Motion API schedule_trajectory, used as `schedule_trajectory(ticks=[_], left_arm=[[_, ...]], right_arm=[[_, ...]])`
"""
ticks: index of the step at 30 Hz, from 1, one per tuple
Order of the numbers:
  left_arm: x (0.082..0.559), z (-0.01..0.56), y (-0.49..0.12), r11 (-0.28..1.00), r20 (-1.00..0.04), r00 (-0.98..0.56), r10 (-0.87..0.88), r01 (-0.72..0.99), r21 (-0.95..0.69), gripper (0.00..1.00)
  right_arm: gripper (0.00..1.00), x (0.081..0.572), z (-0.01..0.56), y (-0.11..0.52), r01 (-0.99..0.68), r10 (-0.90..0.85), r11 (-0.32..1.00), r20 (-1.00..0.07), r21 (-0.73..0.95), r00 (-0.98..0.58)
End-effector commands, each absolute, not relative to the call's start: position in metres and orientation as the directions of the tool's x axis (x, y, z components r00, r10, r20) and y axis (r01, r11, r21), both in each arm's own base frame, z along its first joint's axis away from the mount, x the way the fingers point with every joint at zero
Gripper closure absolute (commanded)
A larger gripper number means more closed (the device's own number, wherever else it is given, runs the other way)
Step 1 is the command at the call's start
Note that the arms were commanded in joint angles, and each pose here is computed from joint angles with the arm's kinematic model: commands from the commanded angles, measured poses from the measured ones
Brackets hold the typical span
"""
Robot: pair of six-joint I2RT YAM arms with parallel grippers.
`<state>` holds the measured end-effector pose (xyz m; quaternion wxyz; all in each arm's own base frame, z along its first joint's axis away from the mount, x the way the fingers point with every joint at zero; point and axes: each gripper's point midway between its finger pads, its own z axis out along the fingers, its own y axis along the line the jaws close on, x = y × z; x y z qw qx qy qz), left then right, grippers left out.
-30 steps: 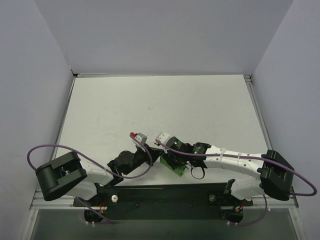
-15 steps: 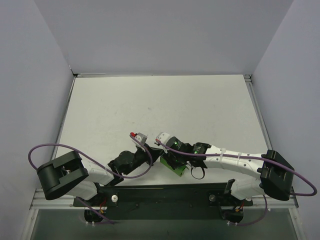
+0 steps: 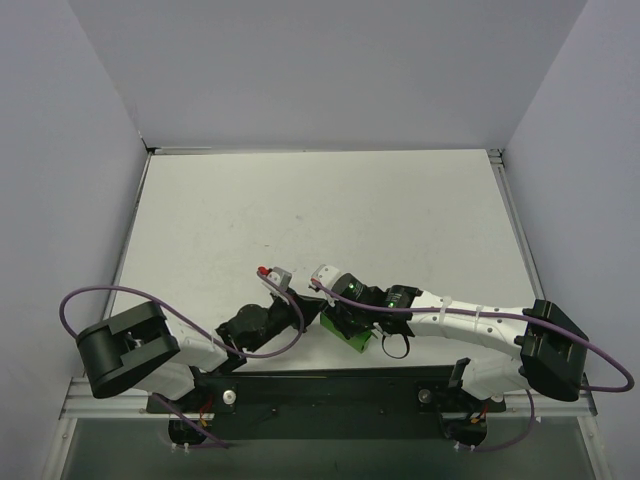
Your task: Fold the paper box
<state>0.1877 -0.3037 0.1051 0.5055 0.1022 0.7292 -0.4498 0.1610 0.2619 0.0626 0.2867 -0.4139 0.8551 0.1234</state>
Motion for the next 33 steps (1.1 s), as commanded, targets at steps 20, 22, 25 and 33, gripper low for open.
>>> schedule_trajectory(ticks=[20, 22, 25, 33], left_arm=[[0.167, 0.029, -0.279, 0.696, -0.838, -0.541, -0.073, 0.574, -0.432, 1.00], [0.168, 0.026, -0.278, 0.704, -0.843, -0.534, -0.061, 0.576, -0.416, 1.00], [0.168, 0.023, -0.277, 0.708, -0.851, -0.523, -0.049, 0.583, -0.399, 1.00], [0.167, 0.017, -0.276, 0.709, -0.863, -0.505, -0.021, 0.601, -0.369, 1.00]], right_arm=[[1.00, 0.172, 0.084, 0.269, -0.739, -0.565, 0.674, -0.649, -0.006, -0.510], [1.00, 0.172, 0.086, 0.270, -0.741, -0.563, 0.671, -0.652, -0.002, -0.508], [1.00, 0.172, 0.088, 0.270, -0.743, -0.562, 0.669, -0.655, -0.001, -0.506], [1.00, 0.171, 0.089, 0.270, -0.751, -0.570, 0.661, -0.650, 0.000, -0.502]])
